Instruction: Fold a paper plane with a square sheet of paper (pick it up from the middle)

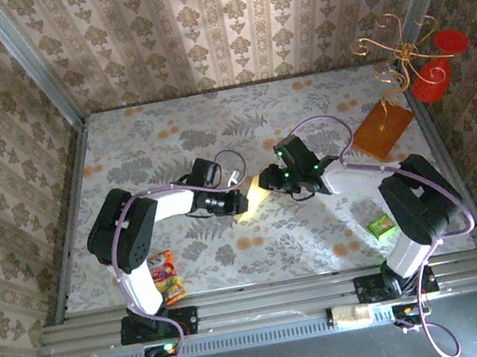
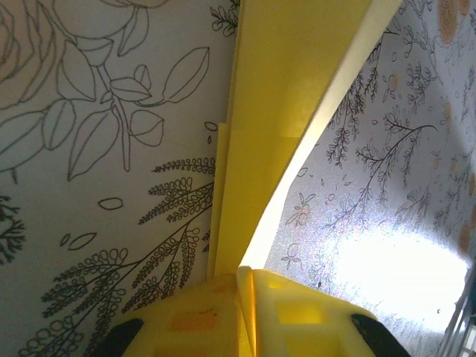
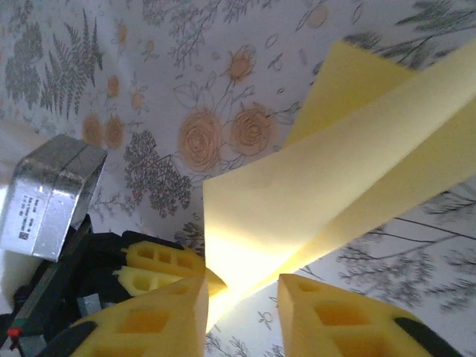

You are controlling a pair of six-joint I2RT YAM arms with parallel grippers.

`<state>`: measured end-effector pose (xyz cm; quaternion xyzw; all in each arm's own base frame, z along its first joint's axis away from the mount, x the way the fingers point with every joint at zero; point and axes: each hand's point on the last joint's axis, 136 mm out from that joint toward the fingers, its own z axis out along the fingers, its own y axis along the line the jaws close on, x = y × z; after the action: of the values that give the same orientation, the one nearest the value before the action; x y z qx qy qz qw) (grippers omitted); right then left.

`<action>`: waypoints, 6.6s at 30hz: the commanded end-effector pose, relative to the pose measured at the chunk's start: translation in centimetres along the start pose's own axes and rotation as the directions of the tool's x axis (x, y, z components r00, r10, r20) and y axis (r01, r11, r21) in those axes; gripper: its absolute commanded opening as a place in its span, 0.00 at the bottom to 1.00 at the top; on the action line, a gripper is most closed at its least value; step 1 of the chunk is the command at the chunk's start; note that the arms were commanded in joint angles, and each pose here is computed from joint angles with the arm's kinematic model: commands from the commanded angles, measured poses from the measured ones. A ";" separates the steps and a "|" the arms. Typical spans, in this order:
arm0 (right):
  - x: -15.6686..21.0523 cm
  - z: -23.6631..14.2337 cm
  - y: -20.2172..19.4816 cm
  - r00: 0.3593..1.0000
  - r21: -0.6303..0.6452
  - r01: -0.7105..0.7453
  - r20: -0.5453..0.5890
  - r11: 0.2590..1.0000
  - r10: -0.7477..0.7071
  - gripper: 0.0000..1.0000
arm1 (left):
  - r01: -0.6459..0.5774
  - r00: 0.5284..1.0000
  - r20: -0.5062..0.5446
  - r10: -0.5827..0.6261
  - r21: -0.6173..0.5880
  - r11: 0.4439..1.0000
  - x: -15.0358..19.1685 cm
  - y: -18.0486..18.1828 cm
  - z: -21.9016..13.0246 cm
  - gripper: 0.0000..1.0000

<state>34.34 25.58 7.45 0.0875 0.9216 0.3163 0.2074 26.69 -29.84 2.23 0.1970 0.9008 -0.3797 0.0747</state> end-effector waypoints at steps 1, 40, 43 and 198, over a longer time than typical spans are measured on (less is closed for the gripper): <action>-0.4 1.2 1.9 0.999 -0.059 -0.043 -0.013 0.997 0.042 0.25 | 0.057 0.996 -0.060 -0.059 -0.036 0.998 1.2 1.3 1.0 0.13; -0.8 3.6 -3.8 0.999 0.299 -0.039 -0.003 0.953 0.041 0.21 | 0.074 0.988 -0.126 -0.084 -0.083 0.994 2.3 2.2 1.2 0.13; -0.8 3.6 -4.1 0.999 0.301 -0.042 -0.003 0.953 0.046 0.21 | 0.075 0.988 -0.129 -0.086 -0.085 0.994 2.4 2.2 1.3 0.12; -0.1 4.9 -1.9 0.982 0.014 0.016 -0.188 1.000 -0.013 0.20 | 0.045 0.996 -0.065 -0.057 -0.179 0.983 1.3 1.1 0.8 0.10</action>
<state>36.24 27.00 2.03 0.0475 0.9401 0.3142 0.1236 26.83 -30.75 2.44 0.1941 0.9252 -0.3159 0.0808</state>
